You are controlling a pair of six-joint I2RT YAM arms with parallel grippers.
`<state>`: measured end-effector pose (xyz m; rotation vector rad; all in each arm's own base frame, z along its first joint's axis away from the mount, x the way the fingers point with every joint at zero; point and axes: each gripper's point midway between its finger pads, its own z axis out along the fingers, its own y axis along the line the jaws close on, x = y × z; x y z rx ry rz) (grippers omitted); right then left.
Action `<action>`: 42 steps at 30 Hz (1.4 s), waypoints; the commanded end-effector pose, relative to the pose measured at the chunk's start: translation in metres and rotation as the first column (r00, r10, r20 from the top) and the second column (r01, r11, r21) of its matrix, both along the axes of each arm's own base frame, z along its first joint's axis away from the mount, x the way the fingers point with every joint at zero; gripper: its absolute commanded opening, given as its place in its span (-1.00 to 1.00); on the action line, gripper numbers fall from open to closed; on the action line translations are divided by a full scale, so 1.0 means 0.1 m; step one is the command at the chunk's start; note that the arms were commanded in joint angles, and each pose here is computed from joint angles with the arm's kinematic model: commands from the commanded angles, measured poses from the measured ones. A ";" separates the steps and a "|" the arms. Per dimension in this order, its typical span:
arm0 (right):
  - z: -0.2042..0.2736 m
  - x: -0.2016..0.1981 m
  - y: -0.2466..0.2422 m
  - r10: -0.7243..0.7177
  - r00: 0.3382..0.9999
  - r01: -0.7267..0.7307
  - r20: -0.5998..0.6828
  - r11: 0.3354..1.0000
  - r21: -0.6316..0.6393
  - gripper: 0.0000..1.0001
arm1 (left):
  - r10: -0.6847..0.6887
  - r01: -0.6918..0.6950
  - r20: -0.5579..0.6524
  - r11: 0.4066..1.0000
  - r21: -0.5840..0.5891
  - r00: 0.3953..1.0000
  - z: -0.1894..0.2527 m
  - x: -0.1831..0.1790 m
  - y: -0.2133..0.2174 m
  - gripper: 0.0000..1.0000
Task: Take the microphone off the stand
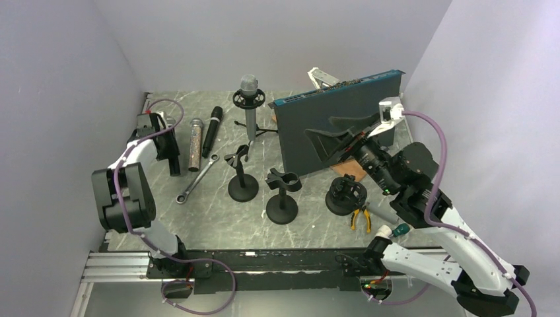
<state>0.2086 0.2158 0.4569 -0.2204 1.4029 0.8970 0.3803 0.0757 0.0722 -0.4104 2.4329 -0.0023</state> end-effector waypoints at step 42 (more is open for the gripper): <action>-0.25 0.42 0.34 -0.052 0.994 0.038 -0.099 0.989 -0.142 1.00 | -0.135 0.191 0.231 0.952 -0.239 0.964 0.87 0.08 -0.57 0.32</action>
